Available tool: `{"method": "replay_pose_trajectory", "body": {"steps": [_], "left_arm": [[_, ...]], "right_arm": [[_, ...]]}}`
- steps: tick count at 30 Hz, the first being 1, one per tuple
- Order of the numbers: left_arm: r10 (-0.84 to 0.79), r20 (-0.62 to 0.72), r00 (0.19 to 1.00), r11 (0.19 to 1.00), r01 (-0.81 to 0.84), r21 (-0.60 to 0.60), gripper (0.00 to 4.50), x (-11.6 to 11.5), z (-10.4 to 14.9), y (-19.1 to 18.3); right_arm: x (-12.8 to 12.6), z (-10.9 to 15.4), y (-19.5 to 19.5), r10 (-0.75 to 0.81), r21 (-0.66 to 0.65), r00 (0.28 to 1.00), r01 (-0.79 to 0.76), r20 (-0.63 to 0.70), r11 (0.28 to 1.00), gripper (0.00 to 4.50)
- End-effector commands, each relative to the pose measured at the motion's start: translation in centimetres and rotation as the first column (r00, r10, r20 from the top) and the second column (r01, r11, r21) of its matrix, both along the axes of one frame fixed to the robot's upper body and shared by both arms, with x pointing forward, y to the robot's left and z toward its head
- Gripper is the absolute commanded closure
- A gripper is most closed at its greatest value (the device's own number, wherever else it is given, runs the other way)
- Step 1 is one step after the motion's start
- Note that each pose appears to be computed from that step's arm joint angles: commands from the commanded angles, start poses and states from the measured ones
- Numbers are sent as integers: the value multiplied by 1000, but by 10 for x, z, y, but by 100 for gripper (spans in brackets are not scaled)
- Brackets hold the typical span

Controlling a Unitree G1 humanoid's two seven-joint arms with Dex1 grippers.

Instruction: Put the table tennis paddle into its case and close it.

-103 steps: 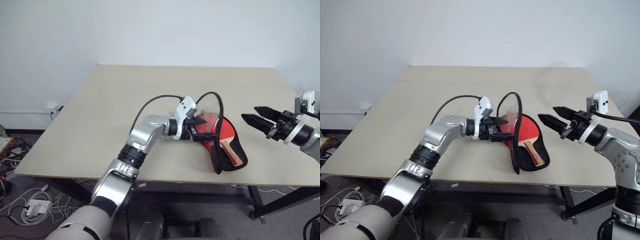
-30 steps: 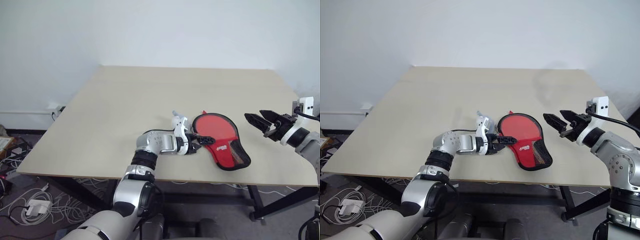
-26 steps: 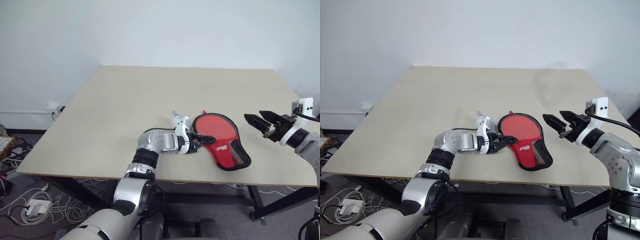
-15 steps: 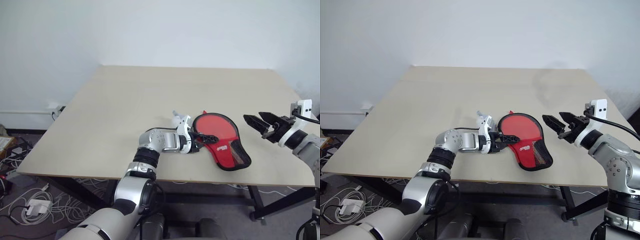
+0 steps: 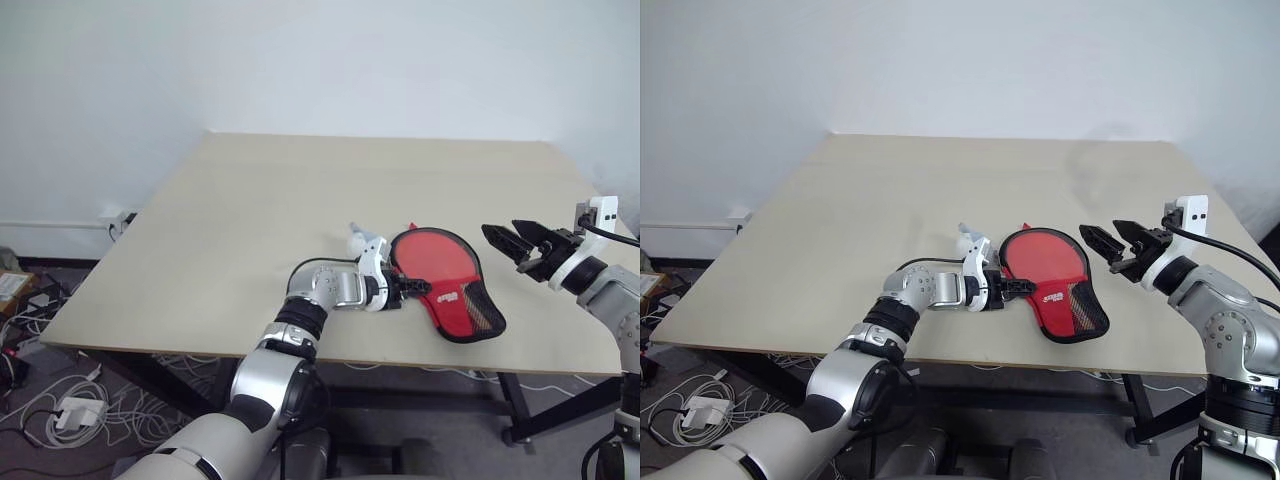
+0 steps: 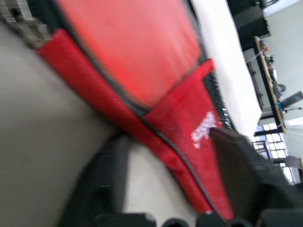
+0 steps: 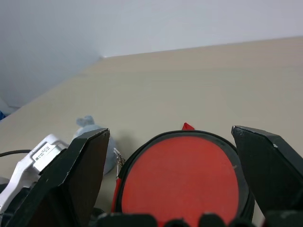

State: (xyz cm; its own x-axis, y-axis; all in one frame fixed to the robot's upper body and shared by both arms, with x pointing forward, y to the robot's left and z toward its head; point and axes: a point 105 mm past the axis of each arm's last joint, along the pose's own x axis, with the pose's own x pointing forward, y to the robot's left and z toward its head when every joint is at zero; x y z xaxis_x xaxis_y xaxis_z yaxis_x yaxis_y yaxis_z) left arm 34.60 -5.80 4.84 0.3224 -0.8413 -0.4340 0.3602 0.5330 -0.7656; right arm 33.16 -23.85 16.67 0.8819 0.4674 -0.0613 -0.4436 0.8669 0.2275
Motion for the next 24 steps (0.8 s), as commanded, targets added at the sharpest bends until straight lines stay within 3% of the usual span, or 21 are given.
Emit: {"method": "replay_pose_trajectory", "body": {"steps": [1, 8, 14, 24], "left_arm": [[-127, -45, 991, 991, 124, -47, 246, -35, 12, -64], [-92, -93, 991, 993, 84, -88, 246, -30, 15, -63], [-81, -117, 990, 992, 68, -109, 447, -29, 17, -65], [-105, -118, 987, 984, 86, -155, 447, -26, 30, -64]], "right_arm": [[1, 20, 2, -4, -9, 997, 5, 80, 1000, 0], [3, 19, 1, -20, -21, 997, 22, 77, 1000, 0], [3, 18, -2, -40, -16, 997, 41, 73, 999, 0], [-1, 15, 1, -34, -14, 997, 35, 67, 999, 0]]}}
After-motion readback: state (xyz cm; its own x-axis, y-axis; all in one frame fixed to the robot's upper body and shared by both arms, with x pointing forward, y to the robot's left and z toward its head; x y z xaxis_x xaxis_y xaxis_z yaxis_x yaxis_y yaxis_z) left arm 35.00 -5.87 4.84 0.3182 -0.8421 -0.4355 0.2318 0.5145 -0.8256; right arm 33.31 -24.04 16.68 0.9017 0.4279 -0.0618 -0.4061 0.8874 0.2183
